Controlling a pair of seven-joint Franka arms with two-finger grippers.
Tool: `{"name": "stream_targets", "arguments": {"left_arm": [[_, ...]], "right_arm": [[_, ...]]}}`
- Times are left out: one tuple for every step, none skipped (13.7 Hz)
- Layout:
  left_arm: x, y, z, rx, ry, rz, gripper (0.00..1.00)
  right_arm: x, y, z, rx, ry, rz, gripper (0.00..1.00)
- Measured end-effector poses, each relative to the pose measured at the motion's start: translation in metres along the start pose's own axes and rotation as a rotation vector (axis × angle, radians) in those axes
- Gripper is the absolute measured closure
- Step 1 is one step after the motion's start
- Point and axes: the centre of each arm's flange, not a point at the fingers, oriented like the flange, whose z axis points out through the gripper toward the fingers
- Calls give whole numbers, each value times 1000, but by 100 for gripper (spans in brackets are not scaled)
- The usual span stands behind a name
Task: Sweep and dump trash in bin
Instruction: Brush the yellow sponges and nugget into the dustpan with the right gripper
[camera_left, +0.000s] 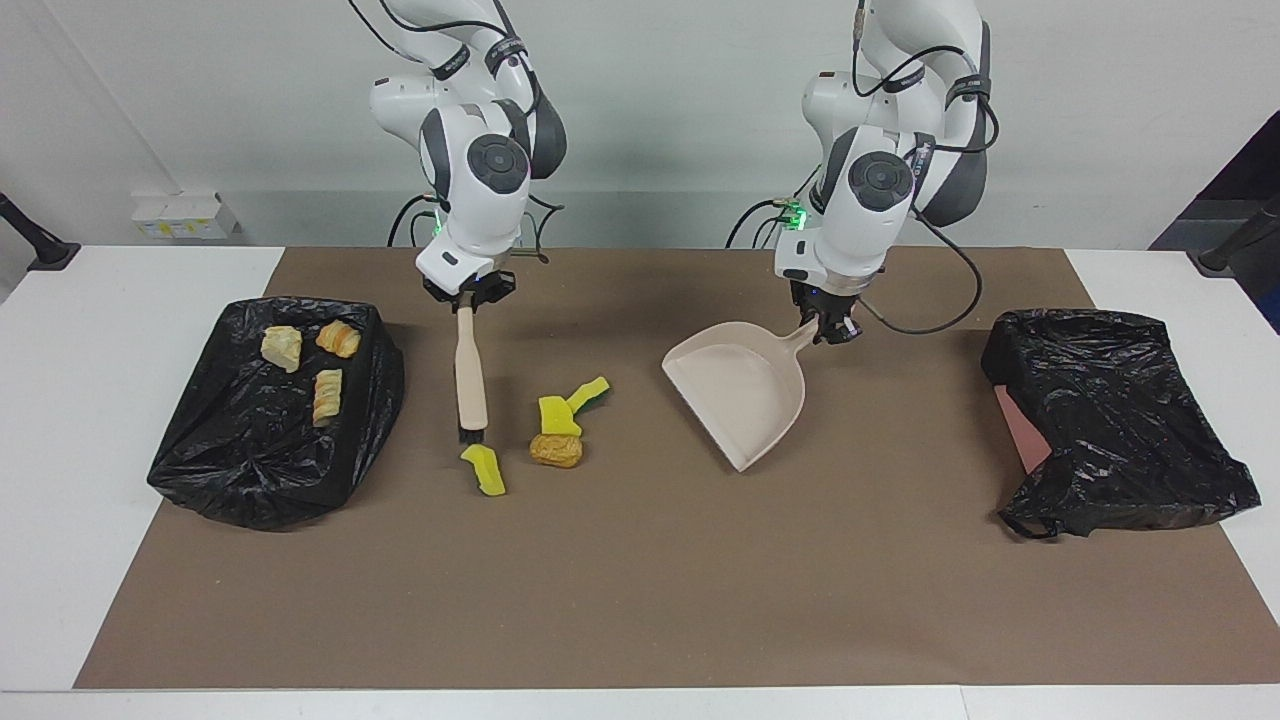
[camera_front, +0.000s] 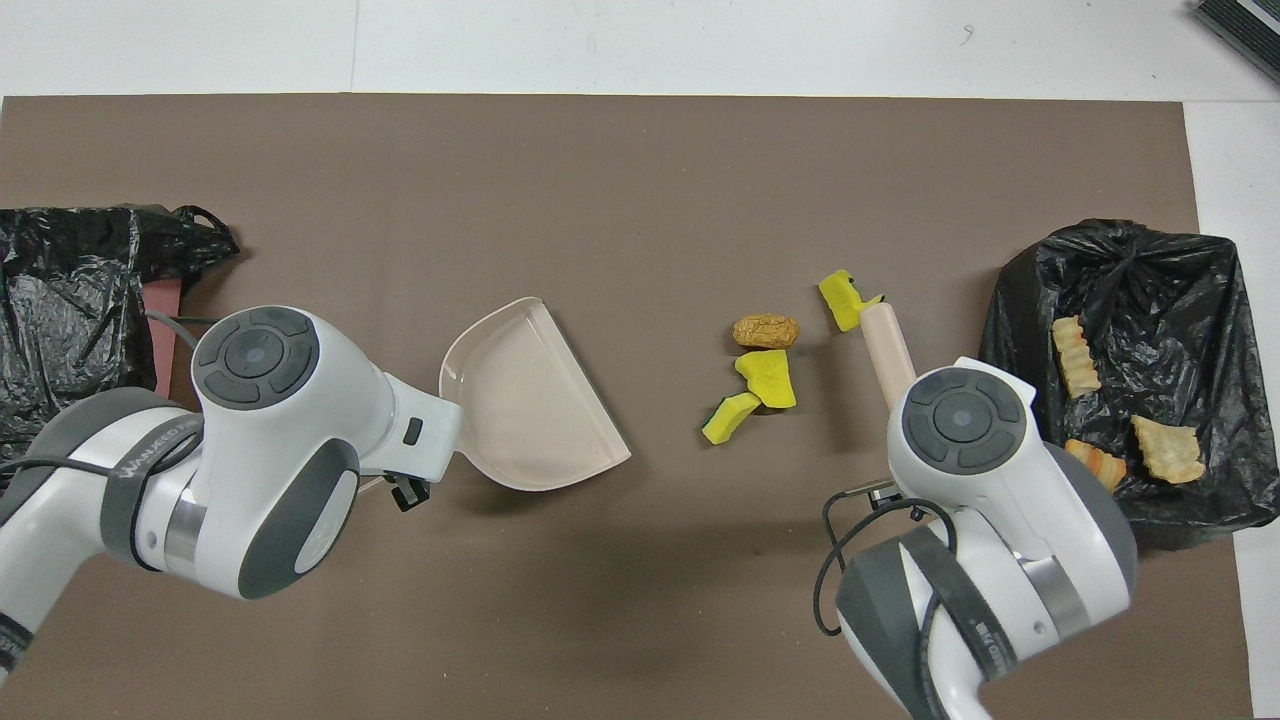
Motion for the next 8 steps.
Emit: {"name": "stream_targets", "arguments": {"left_arm": [[4,2,2,6,5,44,69],[12,9,5,11,4,85,69],[19,16,10,18,-4,118,69],[28,22,14,33,-14,147,69],[37,29,18,42,-19,171,69],[43,35,23,44,-22,183,69],[49,39,27,46,-23,184,69],[56,45,31,49,-24,177,69]], "right_arm": [[10,11,-4,-36,20,-44,74],[22,25,-9,-77,36,-94,74],[33,40,-10,-111,47,-137,74],[44,55,-10,-133,58,-170,74],[54,73,-6,-137,72,-197,74],[62,88,-1,-132,85,-215,74],[69,99,6,-124,97,-228,74],[75,102,12,-117,100,-233,74]]}}
